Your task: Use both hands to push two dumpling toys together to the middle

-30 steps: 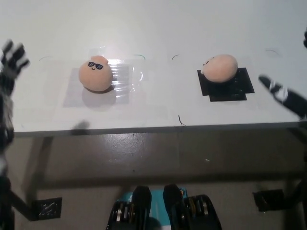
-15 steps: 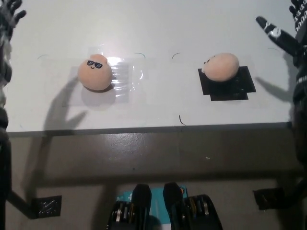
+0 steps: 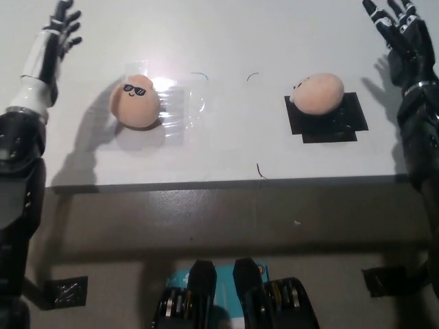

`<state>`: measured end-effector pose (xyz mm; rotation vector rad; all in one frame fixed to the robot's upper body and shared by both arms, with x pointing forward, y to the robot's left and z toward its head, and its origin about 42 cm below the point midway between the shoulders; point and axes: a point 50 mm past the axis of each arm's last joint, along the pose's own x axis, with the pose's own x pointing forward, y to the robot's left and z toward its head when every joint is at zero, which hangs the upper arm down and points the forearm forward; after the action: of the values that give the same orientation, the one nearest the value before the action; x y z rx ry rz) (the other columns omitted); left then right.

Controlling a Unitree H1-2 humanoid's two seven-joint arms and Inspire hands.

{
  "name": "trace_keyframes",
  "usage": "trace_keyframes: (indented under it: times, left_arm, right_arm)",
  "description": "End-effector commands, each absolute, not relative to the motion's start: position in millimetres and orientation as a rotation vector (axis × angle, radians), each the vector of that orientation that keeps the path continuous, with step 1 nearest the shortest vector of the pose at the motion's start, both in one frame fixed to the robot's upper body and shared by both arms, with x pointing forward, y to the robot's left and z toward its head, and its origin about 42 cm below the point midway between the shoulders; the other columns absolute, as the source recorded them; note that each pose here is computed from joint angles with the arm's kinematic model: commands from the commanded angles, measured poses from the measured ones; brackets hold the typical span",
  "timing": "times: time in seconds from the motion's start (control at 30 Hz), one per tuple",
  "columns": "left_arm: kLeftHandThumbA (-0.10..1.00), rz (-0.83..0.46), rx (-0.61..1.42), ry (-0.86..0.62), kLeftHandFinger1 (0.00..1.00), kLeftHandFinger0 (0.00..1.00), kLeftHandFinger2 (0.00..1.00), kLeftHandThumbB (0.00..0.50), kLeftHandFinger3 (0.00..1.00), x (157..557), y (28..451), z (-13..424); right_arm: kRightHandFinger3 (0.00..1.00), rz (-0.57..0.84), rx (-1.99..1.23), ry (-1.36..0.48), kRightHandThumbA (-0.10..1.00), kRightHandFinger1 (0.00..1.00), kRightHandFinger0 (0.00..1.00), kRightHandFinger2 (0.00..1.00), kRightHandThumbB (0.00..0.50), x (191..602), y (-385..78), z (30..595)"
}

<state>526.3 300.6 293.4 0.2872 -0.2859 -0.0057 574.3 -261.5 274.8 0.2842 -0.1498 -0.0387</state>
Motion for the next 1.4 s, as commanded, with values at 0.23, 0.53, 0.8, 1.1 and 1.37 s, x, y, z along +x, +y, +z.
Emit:
trace_keyframes:
  times: [0.23, 0.53, 0.8, 1.1, 1.37]
  left_arm:
    - [1.00, -0.044, 0.330, -0.311, 1.00, 1.00, 1.00, 0.491, 1.00, 545.9, 289.9, 297.8]
    - [1.00, -0.108, 0.303, -0.274, 1.00, 1.00, 1.00, 0.490, 1.00, 531.7, 265.8, 259.7]
    - [1.00, -0.137, 0.287, -0.293, 1.00, 1.00, 1.00, 0.457, 1.00, 516.0, 246.4, 239.9]
    - [1.00, -0.163, 0.222, -0.283, 1.00, 1.00, 1.00, 0.437, 1.00, 507.6, 227.0, 227.4]
    - [1.00, -0.158, 0.240, -0.285, 1.00, 1.00, 1.00, 0.464, 1.00, 501.5, 218.2, 223.1]
  right_arm:
    - [1.00, 0.008, 0.273, -0.176, 1.00, 1.00, 1.00, 1.00, 0.314, 579.0, -246.6, 280.0]
    - [1.00, 0.047, 0.247, -0.121, 1.00, 1.00, 1.00, 1.00, 0.334, 570.3, -230.5, 247.4]
    - [1.00, 0.077, 0.260, -0.076, 1.00, 1.00, 1.00, 1.00, 0.320, 564.2, -201.9, 227.5]
    - [1.00, 0.133, 0.247, -0.043, 1.00, 1.00, 1.00, 1.00, 0.338, 554.7, -173.1, 207.8]
    - [1.00, 0.184, 0.269, -0.067, 1.00, 1.00, 1.00, 1.00, 0.273, 549.6, -152.9, 205.0]
